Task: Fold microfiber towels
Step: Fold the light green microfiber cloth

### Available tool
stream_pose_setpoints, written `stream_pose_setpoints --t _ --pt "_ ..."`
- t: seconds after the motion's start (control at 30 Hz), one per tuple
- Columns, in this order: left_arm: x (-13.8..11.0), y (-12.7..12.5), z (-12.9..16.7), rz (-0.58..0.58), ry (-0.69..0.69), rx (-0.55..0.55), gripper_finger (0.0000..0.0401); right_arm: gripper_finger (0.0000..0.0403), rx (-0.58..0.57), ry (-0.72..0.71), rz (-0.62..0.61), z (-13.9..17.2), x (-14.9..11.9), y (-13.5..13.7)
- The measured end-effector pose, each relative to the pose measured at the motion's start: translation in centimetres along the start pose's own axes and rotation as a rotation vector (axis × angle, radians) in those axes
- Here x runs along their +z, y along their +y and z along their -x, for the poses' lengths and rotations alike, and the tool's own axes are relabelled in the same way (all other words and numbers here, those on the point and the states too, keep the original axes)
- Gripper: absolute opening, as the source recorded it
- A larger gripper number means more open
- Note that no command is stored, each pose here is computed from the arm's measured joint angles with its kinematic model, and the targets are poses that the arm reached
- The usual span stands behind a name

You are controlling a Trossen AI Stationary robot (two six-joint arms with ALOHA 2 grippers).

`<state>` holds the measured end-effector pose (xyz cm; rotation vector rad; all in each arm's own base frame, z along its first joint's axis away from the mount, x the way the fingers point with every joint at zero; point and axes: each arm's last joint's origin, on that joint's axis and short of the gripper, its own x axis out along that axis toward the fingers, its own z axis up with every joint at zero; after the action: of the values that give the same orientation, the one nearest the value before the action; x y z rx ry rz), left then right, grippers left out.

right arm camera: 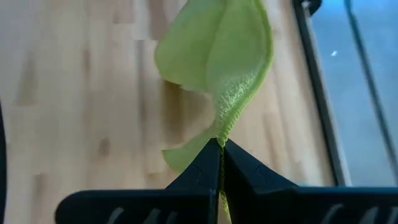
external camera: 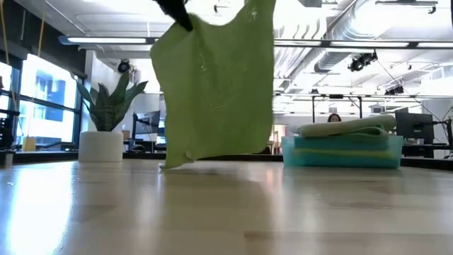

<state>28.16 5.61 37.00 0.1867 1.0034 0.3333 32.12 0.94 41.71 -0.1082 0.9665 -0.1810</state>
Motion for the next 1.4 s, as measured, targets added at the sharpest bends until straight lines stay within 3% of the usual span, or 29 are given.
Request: stream_pose_setpoints --t 0.23,0.4,0.47,0.57,0.7,0.87,1.07,1.23,1.4 --pt "-1.6 4.7 -0.1 -0.132 0.062 0.084 0.0 0.0 -0.027 0.029 0.132 -3.9 0.9 -5.0" --pt "-2.6 6.7 -0.1 -0.094 0.098 0.1 0.0 0.0 -0.083 0.057 0.146 -4.7 0.6 -7.5" --pt "-2.7 6.7 -0.1 -0.076 0.089 0.054 0.0 0.0 -0.071 0.066 0.142 -4.7 0.5 -7.7" --pt "-2.6 5.9 -0.1 -0.009 0.05 -0.113 0.0 0.0 0.081 0.073 0.107 -4.7 0.1 -7.2" --pt "-2.8 3.4 -1.7 0.118 0.089 -0.303 0.0 0.0 0.23 0.125 0.058 -6.0 -0.1 -5.9" --pt "-4.1 -1.5 -5.2 0.184 0.152 -0.342 0.0 0.0 0.359 0.252 0.047 -10.2 -1.6 -3.5" --pt "-5.2 -7.3 -7.4 0.263 0.127 -0.419 0.0 0.0 0.504 0.425 0.076 -14.9 -5.8 0.7" --pt "-6.2 -12.3 -8.5 0.342 0.093 -0.499 0.0 0.0 0.634 0.422 0.111 -16.7 -7.9 5.1" --pt "-6.7 -17.3 -9.5 0.398 0.088 -0.585 0.0 0.0 0.683 0.405 0.211 -16.6 -8.8 8.9"
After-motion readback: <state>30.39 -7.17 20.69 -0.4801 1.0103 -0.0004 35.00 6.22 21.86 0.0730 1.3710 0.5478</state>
